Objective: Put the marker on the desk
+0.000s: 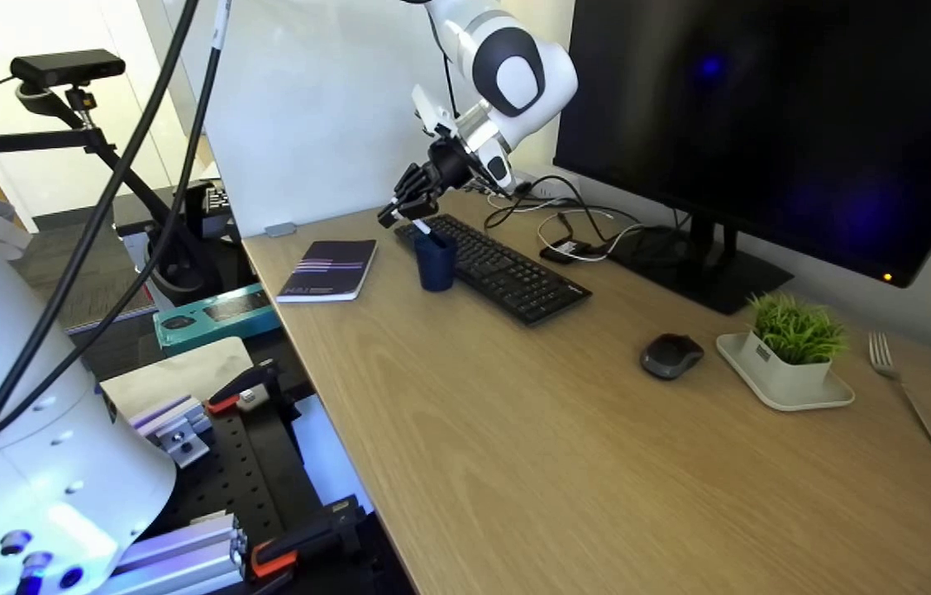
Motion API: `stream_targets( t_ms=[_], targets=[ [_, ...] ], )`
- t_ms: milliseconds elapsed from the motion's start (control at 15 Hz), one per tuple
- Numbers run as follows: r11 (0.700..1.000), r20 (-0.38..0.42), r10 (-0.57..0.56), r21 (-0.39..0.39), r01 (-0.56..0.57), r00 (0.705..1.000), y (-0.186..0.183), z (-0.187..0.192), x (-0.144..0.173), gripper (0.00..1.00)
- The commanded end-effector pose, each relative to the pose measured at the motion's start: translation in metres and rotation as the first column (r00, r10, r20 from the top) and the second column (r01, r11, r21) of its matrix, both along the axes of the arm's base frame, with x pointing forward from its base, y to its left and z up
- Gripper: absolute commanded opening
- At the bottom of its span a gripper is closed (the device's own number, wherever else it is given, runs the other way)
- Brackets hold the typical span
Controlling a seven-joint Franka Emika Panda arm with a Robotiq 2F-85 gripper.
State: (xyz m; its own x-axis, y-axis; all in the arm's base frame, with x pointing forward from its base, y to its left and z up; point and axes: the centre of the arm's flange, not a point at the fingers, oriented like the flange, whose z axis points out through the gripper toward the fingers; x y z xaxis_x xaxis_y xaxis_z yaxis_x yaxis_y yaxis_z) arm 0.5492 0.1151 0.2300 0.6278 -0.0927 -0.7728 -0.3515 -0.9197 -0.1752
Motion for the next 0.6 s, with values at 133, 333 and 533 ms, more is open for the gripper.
stream_targets(
  t_ms=[133, 333, 533],
  targets=[
    [0.998, -0.034, 0.066, 0.023, -0.065, 0.997, -0.004, 0.036, -0.003, 0.03],
    [0.994, -0.033, 0.107, 0.024, -0.107, 0.994, -0.006, 0.063, -0.009, 0.03],
    [0.988, 0.004, 0.156, 0.018, -0.156, 0.988, -0.010, 0.097, -0.017, 0.03]
  ],
)
